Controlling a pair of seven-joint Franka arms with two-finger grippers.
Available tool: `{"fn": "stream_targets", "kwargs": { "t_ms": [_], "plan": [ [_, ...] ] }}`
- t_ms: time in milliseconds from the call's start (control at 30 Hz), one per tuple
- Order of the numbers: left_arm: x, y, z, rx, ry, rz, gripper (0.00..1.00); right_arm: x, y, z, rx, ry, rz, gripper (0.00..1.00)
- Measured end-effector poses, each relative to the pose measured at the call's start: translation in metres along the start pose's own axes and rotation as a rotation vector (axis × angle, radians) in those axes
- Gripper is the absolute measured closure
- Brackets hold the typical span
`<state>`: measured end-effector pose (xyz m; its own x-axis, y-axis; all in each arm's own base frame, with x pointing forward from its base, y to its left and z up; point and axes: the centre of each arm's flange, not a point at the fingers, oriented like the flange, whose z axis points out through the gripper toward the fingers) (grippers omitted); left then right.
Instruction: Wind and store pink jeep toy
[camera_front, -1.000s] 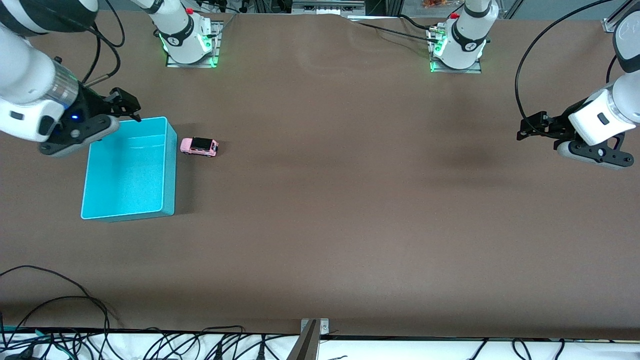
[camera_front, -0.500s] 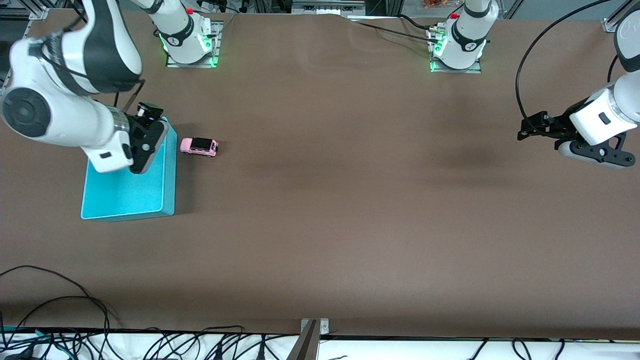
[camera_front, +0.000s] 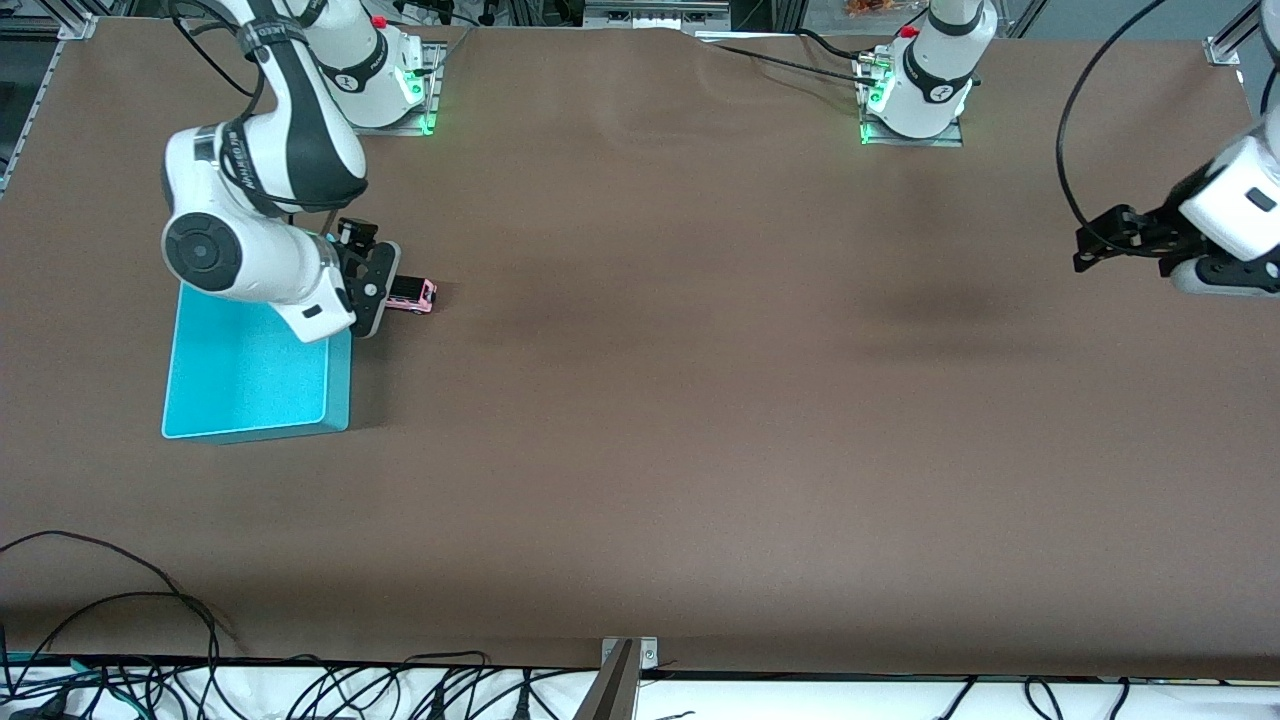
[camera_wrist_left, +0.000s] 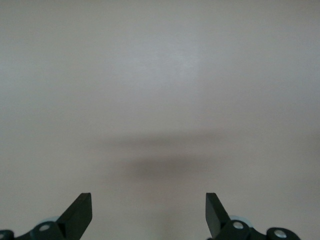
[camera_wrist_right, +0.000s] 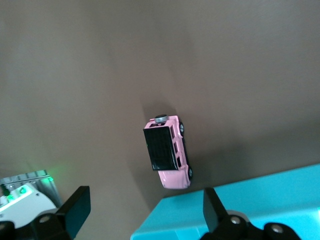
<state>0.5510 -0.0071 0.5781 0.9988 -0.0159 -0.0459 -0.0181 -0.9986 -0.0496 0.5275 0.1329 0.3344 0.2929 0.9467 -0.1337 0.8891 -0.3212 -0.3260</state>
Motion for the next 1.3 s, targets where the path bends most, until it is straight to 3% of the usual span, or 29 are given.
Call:
{"fn": "stream_targets", "kwargs": {
  "t_ms": [133,333,667,1033,1100,1133,1167,1200,1233,1300],
  "plan": [
    [-0.006,0.029,-0.009,0.062,0.009,-0.016,0.00,-0.004,-0.008,0.034,-0.024,0.010,-0.019,0.00],
    [-0.008,0.021,-0.013,0.070,0.002,0.042,0.00,-0.013,-0.018,0.082,-0.091,0.040,-0.066,0.00],
    [-0.008,-0.012,-0.014,-0.027,0.000,0.028,0.00,-0.023,-0.022,0.130,-0.178,0.071,-0.139,0.00],
    [-0.008,-0.003,-0.013,-0.096,-0.001,0.029,0.00,-0.023,-0.016,0.152,-0.216,0.080,-0.176,0.03],
    [-0.008,-0.001,-0.014,-0.097,0.001,0.033,0.00,-0.023,-0.015,0.154,-0.220,0.077,-0.209,0.13],
    [-0.008,0.000,-0.015,-0.097,0.001,0.034,0.00,-0.023,-0.015,0.154,-0.222,0.076,-0.221,0.13],
    [-0.008,0.001,-0.015,-0.097,0.001,0.035,0.00,-0.023,-0.015,0.154,-0.224,0.075,-0.234,0.23],
    [-0.008,0.001,-0.015,-0.097,0.002,0.036,0.00,-0.023,-0.014,0.154,-0.226,0.075,-0.242,0.23],
    [-0.008,0.001,-0.015,-0.097,0.002,0.036,0.00,-0.024,-0.014,0.154,-0.227,0.075,-0.250,0.34],
    [-0.008,0.001,-0.015,-0.097,0.002,0.036,0.00,-0.024,-0.014,0.153,-0.230,0.075,-0.259,0.44]
  ]
}}
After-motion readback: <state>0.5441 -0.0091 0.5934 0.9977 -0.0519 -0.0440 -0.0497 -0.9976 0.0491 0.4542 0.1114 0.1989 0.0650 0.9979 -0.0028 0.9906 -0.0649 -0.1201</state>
